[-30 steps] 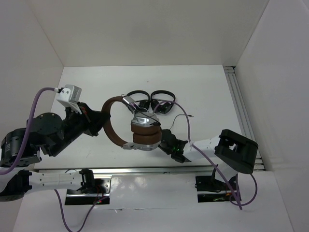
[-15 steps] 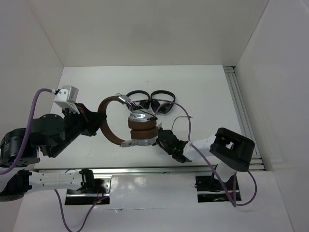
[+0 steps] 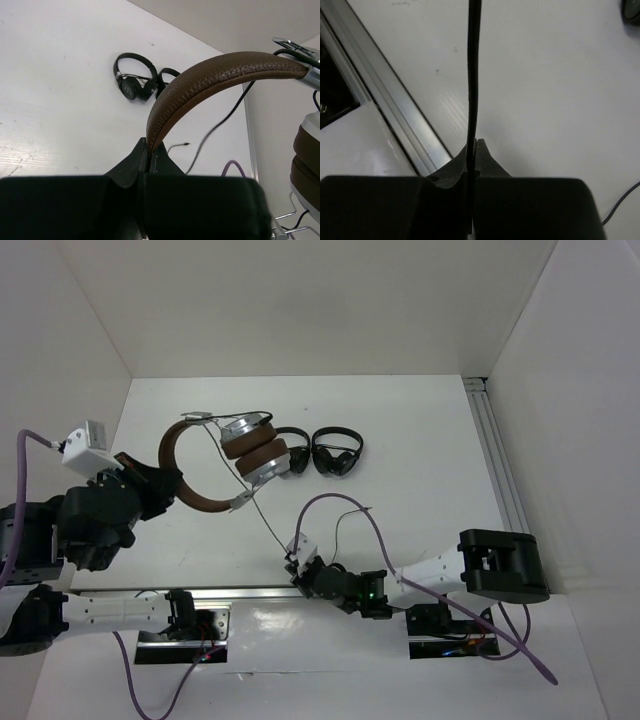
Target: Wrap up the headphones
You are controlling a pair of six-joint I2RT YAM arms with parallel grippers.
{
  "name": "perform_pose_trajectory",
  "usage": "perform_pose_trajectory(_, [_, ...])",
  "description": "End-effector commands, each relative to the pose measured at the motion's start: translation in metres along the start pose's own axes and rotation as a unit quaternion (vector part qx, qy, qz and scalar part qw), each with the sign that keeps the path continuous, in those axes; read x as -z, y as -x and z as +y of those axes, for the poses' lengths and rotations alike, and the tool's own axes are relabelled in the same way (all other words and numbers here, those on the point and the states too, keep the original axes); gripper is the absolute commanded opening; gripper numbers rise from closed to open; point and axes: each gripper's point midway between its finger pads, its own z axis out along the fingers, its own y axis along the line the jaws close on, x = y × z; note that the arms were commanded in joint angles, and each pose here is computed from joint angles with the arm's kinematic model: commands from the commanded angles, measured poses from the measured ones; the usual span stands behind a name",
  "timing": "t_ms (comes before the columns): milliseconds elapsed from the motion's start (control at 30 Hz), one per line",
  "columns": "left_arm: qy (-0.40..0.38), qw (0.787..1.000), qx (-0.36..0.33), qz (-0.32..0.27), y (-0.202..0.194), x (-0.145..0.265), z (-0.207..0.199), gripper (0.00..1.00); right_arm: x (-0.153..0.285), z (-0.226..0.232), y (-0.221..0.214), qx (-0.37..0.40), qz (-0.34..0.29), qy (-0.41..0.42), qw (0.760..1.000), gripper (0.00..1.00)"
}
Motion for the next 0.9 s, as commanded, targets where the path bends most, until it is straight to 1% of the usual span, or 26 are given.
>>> perform_pose_trajectory(0, [0.027,0.996,0.055,-0.06,0.026,-0.002,0.005,0.0,0.004,0.013,0.007,-0.003,0.017,-0.011,1.0,0.0])
perform_pose_trajectory(33, [0.035,0.996,0.048,-0.067,0.027,-0.004,0.003,0.0,0.007,0.025,0.008,-0.001,0.021,0.003,1.0,0.0])
perform_pose_trajectory(100, [0.052,0.996,0.023,-0.076,0.026,-0.011,-0.002,0.0,0.008,0.037,0.011,0.012,0.022,-0.005,1.0,0.0])
perform_pose_trajectory(133, [0.062,0.995,0.007,-0.084,0.03,-0.013,-0.002,0.0,0.016,0.048,0.008,0.028,0.028,0.0,0.999,0.0])
perform_pose_trajectory(167, [0.072,0.994,-0.007,-0.085,0.028,-0.017,-0.002,0.0,0.018,0.053,0.014,0.03,0.022,-0.005,0.999,0.0])
perform_pose_trajectory(200, [0.081,0.992,-0.046,-0.087,0.024,-0.023,-0.007,0.0,0.022,0.052,0.012,0.031,0.028,-0.019,0.999,0.0])
perform_pose_trajectory(300, [0.095,0.987,-0.094,-0.093,0.015,-0.041,-0.018,0.0,0.034,0.073,0.018,0.033,0.027,-0.002,0.999,0.0])
perform_pose_trajectory(333, [0.108,0.98,-0.144,-0.084,0.004,-0.052,-0.016,0.0,0.041,0.08,0.014,0.042,0.034,0.004,0.999,0.0])
perform_pose_trajectory(367, [0.127,0.977,-0.147,-0.089,0.006,-0.06,-0.01,0.0,0.043,0.08,0.022,0.044,0.025,-0.011,0.999,0.0])
perform_pose_trajectory(400, [0.115,0.981,-0.13,-0.084,0.003,-0.07,-0.018,0.0,0.046,0.08,0.023,0.044,0.023,-0.019,0.999,0.0])
perform_pose_trajectory(433, [0.125,0.976,-0.167,-0.071,-0.007,-0.082,-0.011,0.0,0.049,0.078,0.021,0.05,0.029,-0.027,0.998,0.0])
perform_pose_trajectory(467, [0.143,0.974,-0.16,-0.078,0.002,-0.092,0.001,0.0,0.049,0.077,0.024,0.048,0.027,-0.035,0.998,0.0])
perform_pose_trajectory(500, [0.12,0.976,-0.167,-0.066,-0.006,-0.104,-0.005,0.0,0.051,0.073,0.025,0.053,0.029,-0.042,0.997,0.0])
perform_pose_trajectory(533, [0.125,0.975,-0.169,-0.068,-0.006,-0.111,-0.001,0.0,0.051,0.071,0.023,0.057,0.031,-0.043,0.997,0.0])
perform_pose_trajectory(567, [0.14,0.973,-0.167,-0.072,0.0,-0.116,0.008,0.0,0.052,0.073,0.032,0.05,0.026,-0.041,0.998,0.0])
perform_pose_trajectory(633, [0.163,0.967,-0.185,-0.057,-0.009,-0.131,0.016,0.0,0.056,0.073,0.045,0.051,0.015,-0.037,0.998,0.0])
perform_pose_trajectory(700, [0.187,0.96,-0.203,-0.034,-0.027,-0.147,0.026,0.0,0.054,0.064,0.059,0.056,0.01,-0.042,0.998,0.0])
perform_pose_trajectory(767, [0.212,0.952,-0.22,-0.018,-0.039,-0.153,0.039,0.0,0.052,0.06,0.069,0.057,0.01,-0.043,0.997,0.0])
perform_pose_trajectory(867, [0.207,0.942,-0.26,0.039,-0.067,-0.164,0.044,0.0,0.05,0.05,0.087,0.072,0.012,-0.049,0.996,0.0])
